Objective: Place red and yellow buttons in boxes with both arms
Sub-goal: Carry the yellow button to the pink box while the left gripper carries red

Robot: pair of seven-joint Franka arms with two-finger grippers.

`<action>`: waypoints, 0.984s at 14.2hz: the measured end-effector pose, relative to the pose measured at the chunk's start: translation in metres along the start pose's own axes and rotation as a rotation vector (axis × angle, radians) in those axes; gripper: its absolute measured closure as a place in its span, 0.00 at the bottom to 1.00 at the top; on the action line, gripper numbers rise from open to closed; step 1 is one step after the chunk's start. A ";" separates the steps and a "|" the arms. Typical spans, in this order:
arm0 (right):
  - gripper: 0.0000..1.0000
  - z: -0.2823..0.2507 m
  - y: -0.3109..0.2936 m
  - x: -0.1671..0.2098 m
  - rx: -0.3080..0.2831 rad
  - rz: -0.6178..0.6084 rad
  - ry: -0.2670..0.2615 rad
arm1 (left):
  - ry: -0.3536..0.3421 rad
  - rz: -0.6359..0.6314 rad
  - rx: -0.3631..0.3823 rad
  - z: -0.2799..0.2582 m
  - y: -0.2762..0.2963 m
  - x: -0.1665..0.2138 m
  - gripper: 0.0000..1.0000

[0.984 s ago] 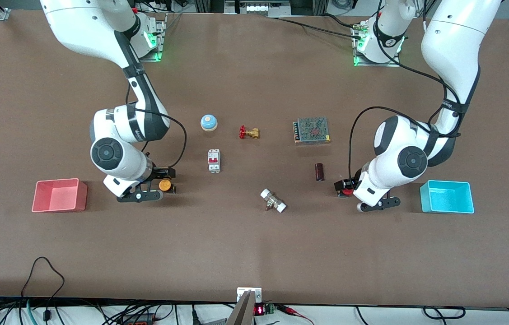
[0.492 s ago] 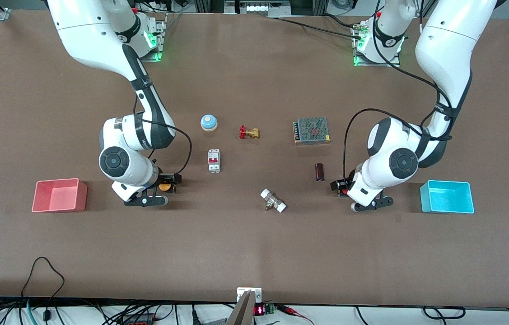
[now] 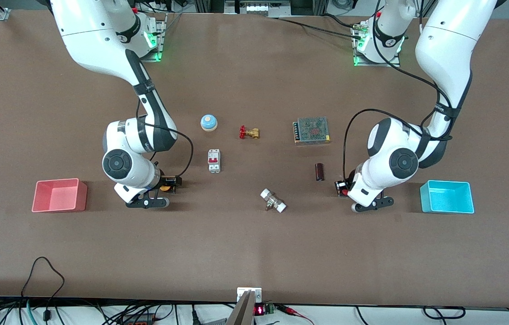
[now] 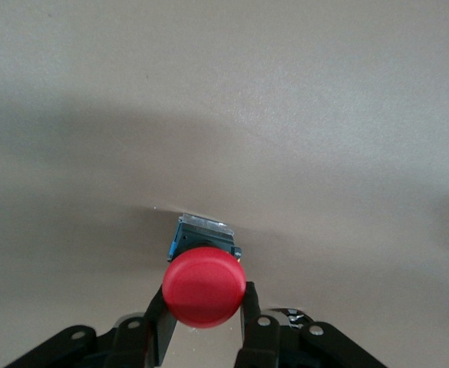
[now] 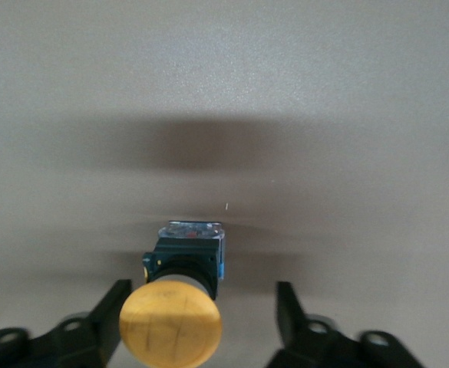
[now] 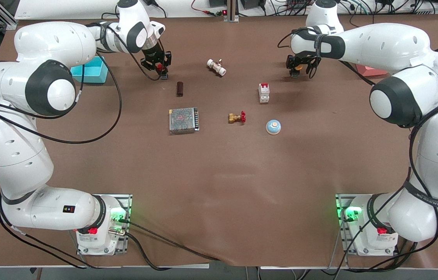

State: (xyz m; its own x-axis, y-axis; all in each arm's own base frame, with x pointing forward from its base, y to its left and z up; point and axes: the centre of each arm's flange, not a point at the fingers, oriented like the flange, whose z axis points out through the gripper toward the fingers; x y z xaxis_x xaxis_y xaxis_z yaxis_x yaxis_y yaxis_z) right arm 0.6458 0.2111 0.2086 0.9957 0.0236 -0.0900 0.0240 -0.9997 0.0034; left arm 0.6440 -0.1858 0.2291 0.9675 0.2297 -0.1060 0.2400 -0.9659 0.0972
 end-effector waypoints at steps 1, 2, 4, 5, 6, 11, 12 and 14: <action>0.36 0.000 0.000 0.000 0.001 0.002 0.000 | 0.004 -0.001 -0.001 -0.002 0.000 0.001 0.62; 0.36 0.000 0.000 0.000 0.001 0.002 0.000 | 0.010 -0.004 -0.003 -0.004 -0.001 0.003 0.62; 0.40 0.000 0.000 0.000 0.001 0.002 0.001 | 0.028 -0.012 -0.009 -0.013 -0.003 0.010 0.62; 0.45 -0.001 0.000 0.000 0.002 0.005 0.002 | 0.041 -0.017 -0.013 -0.020 -0.006 0.015 0.62; 0.56 -0.002 -0.001 0.001 0.003 0.011 0.003 | 0.055 -0.024 -0.015 -0.027 -0.009 0.019 0.62; 0.59 -0.010 -0.003 0.005 0.007 0.013 0.021 | 0.066 -0.002 0.003 -0.074 -0.055 0.041 0.62; 0.59 -0.020 -0.002 0.010 0.011 0.016 0.041 | 0.059 0.017 0.009 -0.085 -0.069 0.045 0.62; 0.59 -0.058 0.022 0.022 0.003 0.052 0.087 | 0.052 0.054 0.015 -0.101 -0.100 0.055 0.62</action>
State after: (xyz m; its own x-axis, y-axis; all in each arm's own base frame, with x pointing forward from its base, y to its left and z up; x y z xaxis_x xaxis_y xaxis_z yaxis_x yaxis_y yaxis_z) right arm 0.6737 0.1899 0.2643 0.9996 -0.0281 -0.0029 -0.0281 -0.9996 0.0026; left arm 0.6814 -0.0640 0.3138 0.9820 0.1823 -0.0498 0.1861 -0.9787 0.0870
